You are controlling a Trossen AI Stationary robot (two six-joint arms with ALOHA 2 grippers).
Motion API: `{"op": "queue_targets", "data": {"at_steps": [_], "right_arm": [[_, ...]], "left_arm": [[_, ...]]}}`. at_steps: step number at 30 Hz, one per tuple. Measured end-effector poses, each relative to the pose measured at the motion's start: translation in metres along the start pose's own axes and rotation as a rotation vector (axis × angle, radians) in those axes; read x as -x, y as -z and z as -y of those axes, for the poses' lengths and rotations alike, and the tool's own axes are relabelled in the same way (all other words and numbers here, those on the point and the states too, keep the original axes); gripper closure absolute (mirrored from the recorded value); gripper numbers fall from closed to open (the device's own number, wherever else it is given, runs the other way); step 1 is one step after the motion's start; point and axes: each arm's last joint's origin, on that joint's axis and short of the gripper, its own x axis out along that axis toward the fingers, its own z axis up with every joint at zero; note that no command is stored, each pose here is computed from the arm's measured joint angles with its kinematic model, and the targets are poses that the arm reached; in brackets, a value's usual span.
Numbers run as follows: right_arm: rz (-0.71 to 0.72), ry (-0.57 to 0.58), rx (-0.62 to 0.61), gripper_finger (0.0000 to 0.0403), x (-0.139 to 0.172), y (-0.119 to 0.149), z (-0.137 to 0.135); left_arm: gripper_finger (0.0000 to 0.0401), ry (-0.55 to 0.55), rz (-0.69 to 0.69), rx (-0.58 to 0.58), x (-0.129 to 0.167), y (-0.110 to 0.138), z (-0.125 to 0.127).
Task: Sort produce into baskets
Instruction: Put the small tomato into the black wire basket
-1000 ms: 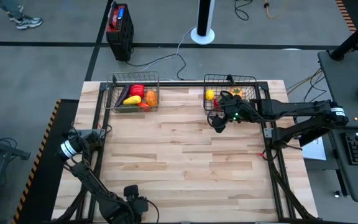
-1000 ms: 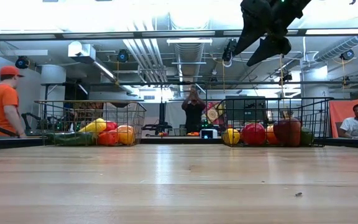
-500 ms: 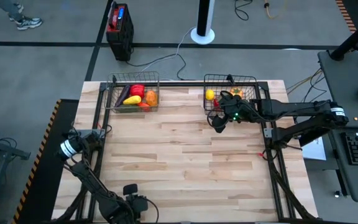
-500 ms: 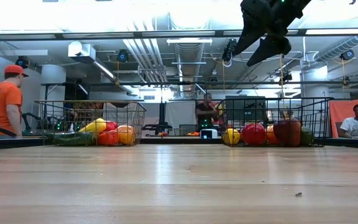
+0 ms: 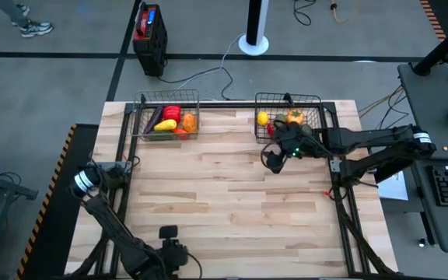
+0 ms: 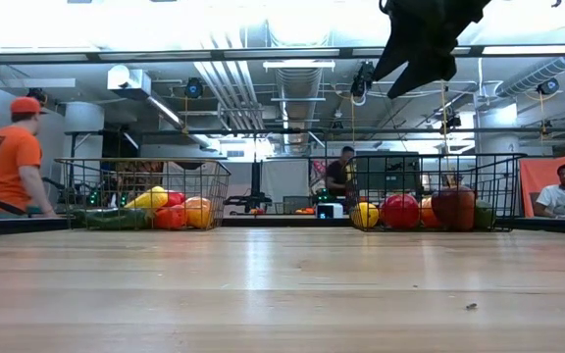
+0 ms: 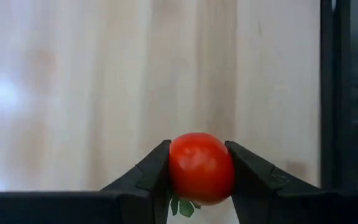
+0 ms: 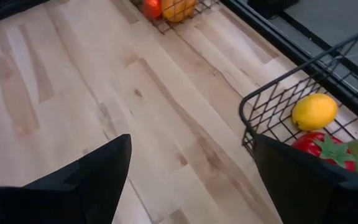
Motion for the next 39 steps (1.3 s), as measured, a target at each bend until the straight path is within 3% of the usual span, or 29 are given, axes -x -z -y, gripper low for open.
{"op": "queue_targets", "data": {"at_steps": [6, 10, 13, 17, 20, 23, 31, 39], "right_arm": [[0.04, -0.013, 0.05, 0.0078, -0.006, 0.015, -0.012], [0.1, -0.091, 0.018, 0.0078, -0.017, 0.033, -0.024], [0.179, -0.235, -0.065, 0.0078, -0.028, 0.048, -0.038], [0.289, -0.533, -0.121, 0.0078, -0.04, 0.064, -0.063], [0.375, -0.691, -0.113, 0.0078, -0.049, 0.069, -0.084], [0.413, -0.747, -0.07, 0.0078, -0.061, 0.07, -0.103], [0.407, -0.78, -0.005, 0.0078, -0.094, 0.054, -0.147], [0.436, -0.781, 0.014, 0.0078, -0.111, 0.041, -0.17]], "left_arm": [[0.0286, -0.16, 0.192, -0.16, 0.022, -0.023, -0.016], [0.0286, -0.327, 0.318, -0.255, 0.026, -0.035, -0.034], [0.0286, -0.489, 0.394, -0.35, 0.025, -0.042, -0.046], [0.0286, -0.65, 0.427, -0.422, 0.019, -0.045, -0.062], [0.0286, -0.681, 0.437, -0.385, 0.016, -0.052, -0.07], [0.0286, -0.711, 0.492, -0.363, 0.017, -0.058, -0.07], [0.0286, -0.712, 0.505, -0.374, 0.023, -0.061, -0.071], [0.0286, -0.665, 0.498, -0.36, 0.023, -0.063, -0.069]]}}
